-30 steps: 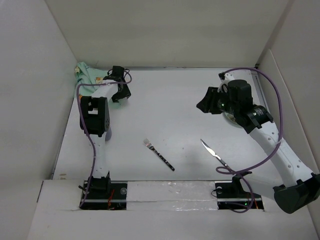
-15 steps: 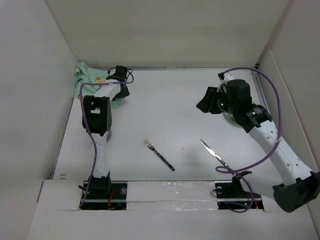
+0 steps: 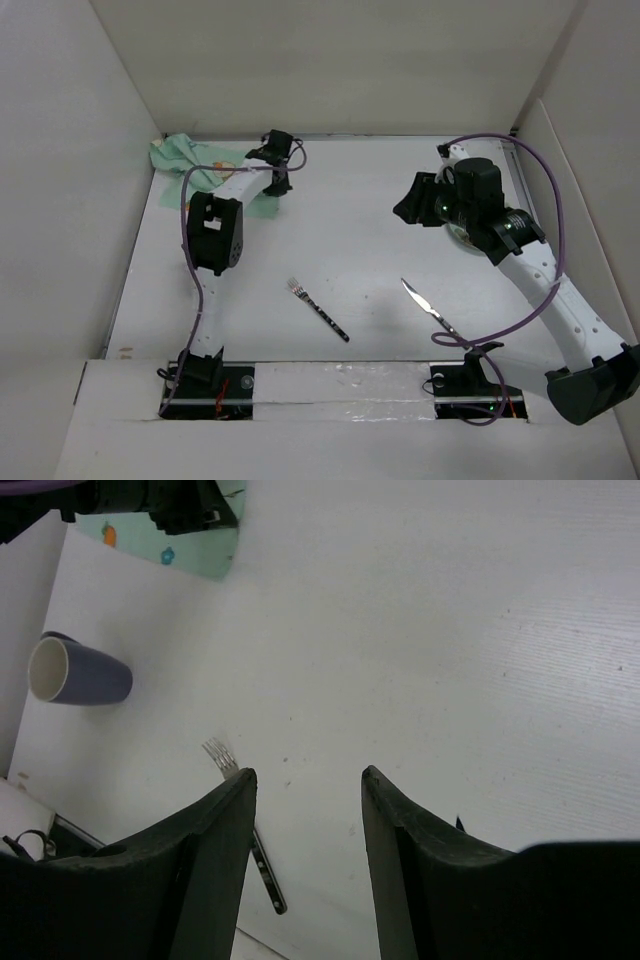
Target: Set the dinner table for one person
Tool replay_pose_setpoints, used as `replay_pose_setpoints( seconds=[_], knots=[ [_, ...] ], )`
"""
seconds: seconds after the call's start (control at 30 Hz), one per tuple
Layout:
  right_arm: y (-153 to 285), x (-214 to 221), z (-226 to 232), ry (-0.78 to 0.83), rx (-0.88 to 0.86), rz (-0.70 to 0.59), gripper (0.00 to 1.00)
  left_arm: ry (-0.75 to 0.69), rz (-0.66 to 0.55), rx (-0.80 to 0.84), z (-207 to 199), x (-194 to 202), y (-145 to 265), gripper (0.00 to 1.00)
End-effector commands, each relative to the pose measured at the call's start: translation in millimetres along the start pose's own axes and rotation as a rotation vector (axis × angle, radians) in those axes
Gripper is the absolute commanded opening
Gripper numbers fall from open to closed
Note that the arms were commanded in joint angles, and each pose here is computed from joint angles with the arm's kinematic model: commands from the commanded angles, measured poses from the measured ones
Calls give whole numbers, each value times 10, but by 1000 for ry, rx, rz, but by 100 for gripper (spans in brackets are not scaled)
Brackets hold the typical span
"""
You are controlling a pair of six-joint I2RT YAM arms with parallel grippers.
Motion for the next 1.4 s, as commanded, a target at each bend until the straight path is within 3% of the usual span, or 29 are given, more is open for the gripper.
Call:
replay_pose_setpoints(
  seconds=[0.0,0.07,0.17,0.2,0.3,0.5,0.7,0.73,0.77,0.83,0.87,0.93,0.97,1.07,1.37],
  knots=[
    [134,-248,89,23,-13,-101,52,-150,-34,261,-902,74,590,0],
    [141,-257,66,15,7,-111,51,-247,-31,332,-1211,217,801,0],
    [170,-298,9,-8,60,-150,39,-339,33,420,-1407,501,967,0],
    [199,-307,-1,-13,71,-163,23,-387,38,455,-1489,616,1099,0],
    [262,-378,-69,-33,104,-214,0,-481,94,458,-1293,995,1230,0],
    [100,-357,-101,-40,87,-204,0,-462,25,384,-872,1091,1448,0],
    [-556,-275,5,-73,-46,-104,0,-366,-17,434,-706,1216,1634,0],
    [-669,-280,1,-80,-54,-99,1,-351,-18,439,-701,1236,1628,0],
    [-927,-200,-12,-81,-60,-57,15,-343,-18,442,-698,1236,1644,0],
    [-1153,-235,24,-76,-67,-41,35,-332,-10,442,-699,1253,1637,0],
    [-1441,-77,-14,-80,-53,22,52,-323,-5,443,-702,1264,1634,0],
    [-1664,-130,47,-67,-61,41,61,-318,1,441,-681,1296,1622,0],
    [-1914,62,6,-69,-40,106,66,-311,-1,442,-667,1303,1640,0],
    [-2210,45,57,-57,-21,116,70,-312,15,480,-669,1357,1676,0],
    [-2957,459,143,-144,-14,259,71,-325,16,525,-687,1342,1781,0]
  ],
)
Point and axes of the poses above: each gripper's point midway between its finger pads, its own y axis back along the fingers, its own z axis along the line the jaws close on, x = y × z, the point moved 5 cm from there along y, back along the fingers, and after that the axes turned 4 degrees about y, right-handed, at the moved point
